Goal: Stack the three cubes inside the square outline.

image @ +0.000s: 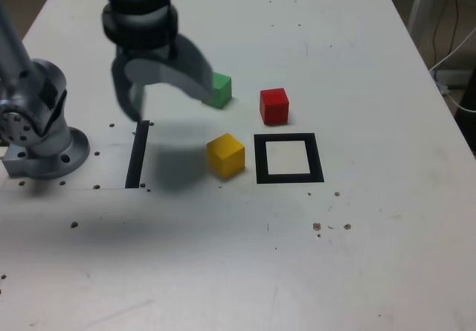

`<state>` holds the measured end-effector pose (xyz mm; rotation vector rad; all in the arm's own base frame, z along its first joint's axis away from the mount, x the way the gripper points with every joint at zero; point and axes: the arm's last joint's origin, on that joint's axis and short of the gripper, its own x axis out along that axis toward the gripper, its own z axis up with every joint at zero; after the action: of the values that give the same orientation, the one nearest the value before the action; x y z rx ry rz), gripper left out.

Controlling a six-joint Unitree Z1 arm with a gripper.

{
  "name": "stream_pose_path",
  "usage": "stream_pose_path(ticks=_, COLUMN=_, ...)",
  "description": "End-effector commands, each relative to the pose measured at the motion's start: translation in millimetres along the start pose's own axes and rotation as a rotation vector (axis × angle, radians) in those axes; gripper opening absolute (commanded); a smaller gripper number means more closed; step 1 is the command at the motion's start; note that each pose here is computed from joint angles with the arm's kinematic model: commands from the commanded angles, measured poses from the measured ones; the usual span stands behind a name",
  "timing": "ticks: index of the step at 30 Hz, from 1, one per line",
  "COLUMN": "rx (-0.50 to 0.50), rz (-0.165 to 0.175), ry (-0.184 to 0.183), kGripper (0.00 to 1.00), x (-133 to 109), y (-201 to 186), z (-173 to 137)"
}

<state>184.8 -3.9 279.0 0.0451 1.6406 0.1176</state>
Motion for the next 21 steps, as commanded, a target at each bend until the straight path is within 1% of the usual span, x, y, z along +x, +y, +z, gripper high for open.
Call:
stream_pose_path(ticks=1, rx=0.012, rz=0.000, ry=-0.041, kGripper=0.99, x=-9, y=-1, z=14)
stream_pose_path(ticks=3, rx=0.025, rz=-0.010, ry=-0.071, kGripper=0.99, x=-20, y=-1, z=28)
stream_pose_path(ticks=5, rx=0.035, rz=-0.023, ry=-0.090, kGripper=0.99, x=-31, y=-2, z=43)
stream_pose_path(ticks=7, rx=0.037, rz=-0.032, ry=-0.100, kGripper=0.99, x=-40, y=-1, z=57)
stream_pose_path(ticks=9, rx=0.032, rz=-0.035, ry=-0.103, kGripper=0.99, x=-45, y=3, z=74)
stream_pose_path(ticks=12, rx=0.022, rz=-0.033, ry=-0.092, kGripper=0.99, x=-44, y=11, z=99)
stream_pose_path(ticks=17, rx=-0.018, rz=-0.020, ry=-0.071, kGripper=0.99, x=-31, y=27, z=132)
stream_pose_path(ticks=19, rx=-0.037, rz=-0.010, ry=-0.056, kGripper=0.99, x=-23, y=34, z=141)
stream_pose_path(ticks=21, rx=-0.054, rz=0.002, ry=-0.029, kGripper=0.99, x=-13, y=40, z=146)
